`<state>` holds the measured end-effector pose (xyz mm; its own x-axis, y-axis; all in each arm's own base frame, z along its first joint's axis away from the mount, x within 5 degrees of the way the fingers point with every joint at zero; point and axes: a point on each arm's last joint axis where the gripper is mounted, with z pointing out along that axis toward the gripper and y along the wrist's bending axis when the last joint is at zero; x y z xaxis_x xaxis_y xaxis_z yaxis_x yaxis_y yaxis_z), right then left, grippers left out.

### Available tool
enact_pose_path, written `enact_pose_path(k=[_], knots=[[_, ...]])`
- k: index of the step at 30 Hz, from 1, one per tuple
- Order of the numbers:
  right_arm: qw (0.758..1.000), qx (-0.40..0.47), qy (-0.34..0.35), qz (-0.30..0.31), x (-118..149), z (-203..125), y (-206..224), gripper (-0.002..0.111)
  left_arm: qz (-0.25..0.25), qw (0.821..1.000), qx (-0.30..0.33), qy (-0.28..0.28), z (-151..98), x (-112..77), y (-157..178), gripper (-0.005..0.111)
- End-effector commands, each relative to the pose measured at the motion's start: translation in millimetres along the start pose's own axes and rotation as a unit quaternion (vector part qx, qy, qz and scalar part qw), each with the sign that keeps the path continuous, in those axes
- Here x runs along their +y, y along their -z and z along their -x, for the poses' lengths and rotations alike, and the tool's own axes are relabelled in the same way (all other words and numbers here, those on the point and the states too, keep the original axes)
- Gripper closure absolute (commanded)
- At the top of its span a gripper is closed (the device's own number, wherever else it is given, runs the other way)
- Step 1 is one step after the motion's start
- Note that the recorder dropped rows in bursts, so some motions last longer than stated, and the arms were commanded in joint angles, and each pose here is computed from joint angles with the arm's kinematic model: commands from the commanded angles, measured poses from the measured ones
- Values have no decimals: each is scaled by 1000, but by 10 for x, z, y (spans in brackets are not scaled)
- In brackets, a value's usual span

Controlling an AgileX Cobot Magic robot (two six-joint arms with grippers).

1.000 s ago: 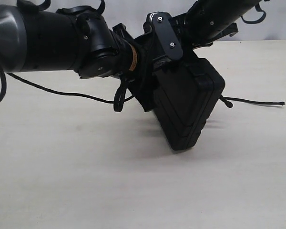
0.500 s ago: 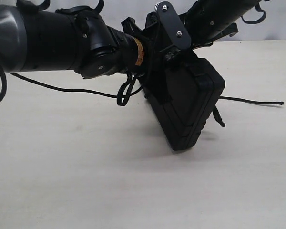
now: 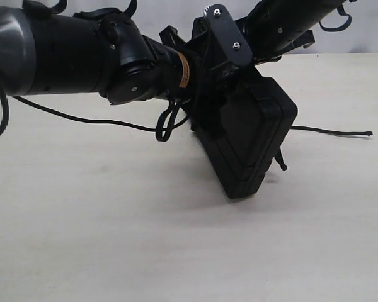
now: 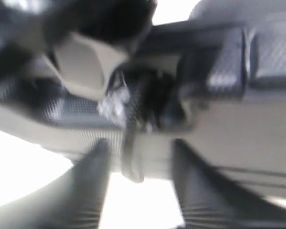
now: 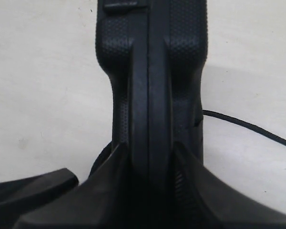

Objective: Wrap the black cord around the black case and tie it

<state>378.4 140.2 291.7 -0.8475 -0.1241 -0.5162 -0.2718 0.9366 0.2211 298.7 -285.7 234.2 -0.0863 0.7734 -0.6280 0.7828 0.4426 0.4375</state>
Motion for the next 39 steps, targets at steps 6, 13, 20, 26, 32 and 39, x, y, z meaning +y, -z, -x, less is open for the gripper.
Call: enact_pose_path(k=[6,13,20,26,32,39], knots=[[1000,-16,-7,10,27,34,39,104,14,994,98,38,-226,136,41,68],[1000,-16,-7,10,27,34,39,104,27,996,57,65,-141,224,212,106],[1000,-15,-7,10,28,32,39,104,40,993,-59,92,-101,236,759,107],[1000,4,-7,10,28,-4,39,104,74,972,-156,160,-338,389,1289,107],[999,5,-21,23,53,-5,40,104,116,954,-192,200,-690,457,1643,107],[999,-7,-8,47,310,-100,-90,104,131,945,-209,215,-968,386,1721,107]])
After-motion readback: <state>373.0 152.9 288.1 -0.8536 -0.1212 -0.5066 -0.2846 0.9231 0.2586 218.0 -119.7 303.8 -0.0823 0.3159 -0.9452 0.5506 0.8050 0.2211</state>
